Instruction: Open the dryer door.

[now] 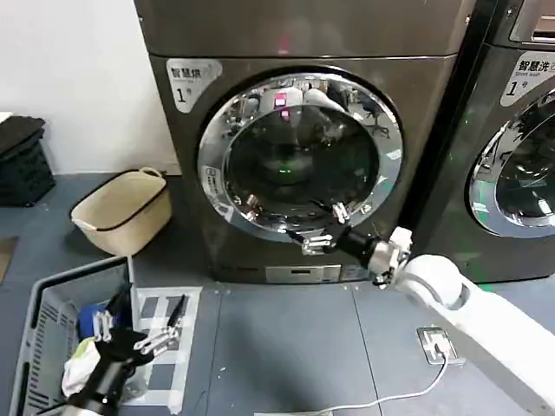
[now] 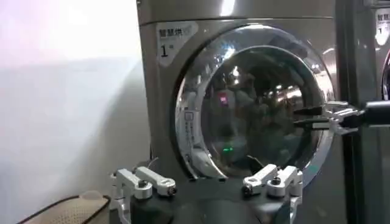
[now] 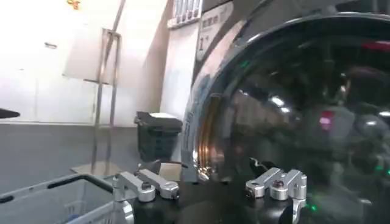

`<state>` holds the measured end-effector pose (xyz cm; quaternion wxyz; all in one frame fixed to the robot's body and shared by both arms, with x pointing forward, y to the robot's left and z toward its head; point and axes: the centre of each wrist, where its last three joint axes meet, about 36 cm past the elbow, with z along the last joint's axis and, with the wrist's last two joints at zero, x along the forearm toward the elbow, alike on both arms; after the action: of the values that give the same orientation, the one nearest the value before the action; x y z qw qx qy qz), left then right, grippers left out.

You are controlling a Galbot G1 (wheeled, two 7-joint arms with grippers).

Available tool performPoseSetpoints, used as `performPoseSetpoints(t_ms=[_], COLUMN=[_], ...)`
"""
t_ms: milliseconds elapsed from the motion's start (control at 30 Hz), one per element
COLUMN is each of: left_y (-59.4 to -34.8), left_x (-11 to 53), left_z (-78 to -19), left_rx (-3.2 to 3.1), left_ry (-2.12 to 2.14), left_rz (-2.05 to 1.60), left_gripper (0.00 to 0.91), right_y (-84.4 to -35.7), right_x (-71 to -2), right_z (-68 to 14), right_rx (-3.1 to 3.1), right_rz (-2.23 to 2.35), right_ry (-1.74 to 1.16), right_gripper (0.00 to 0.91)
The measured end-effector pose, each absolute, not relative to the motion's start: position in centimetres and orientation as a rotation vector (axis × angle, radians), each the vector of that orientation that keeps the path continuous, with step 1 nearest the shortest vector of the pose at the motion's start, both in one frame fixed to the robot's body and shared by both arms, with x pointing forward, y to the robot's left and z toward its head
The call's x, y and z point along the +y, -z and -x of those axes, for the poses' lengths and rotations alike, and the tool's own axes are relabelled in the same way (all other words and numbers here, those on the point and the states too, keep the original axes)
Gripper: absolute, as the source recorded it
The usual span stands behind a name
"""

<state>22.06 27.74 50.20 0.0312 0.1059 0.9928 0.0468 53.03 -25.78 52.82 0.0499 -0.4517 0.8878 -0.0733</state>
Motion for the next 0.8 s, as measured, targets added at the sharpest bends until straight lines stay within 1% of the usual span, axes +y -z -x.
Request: performPoseSetpoints(t_ms=[800], left_y=[-50.3], left_x=[27.7], left_z=[-22.0], left_rx=[3.059], left_ry=[-0.144], left_rz=[-0.331], left_gripper=[0.907], right_y=[-52.5], right_x=[-21.4], right_z=[-57.7], right_rx=[2.651], right_rz=[1.476], right_ry=[0.240], right_gripper=[0.907])
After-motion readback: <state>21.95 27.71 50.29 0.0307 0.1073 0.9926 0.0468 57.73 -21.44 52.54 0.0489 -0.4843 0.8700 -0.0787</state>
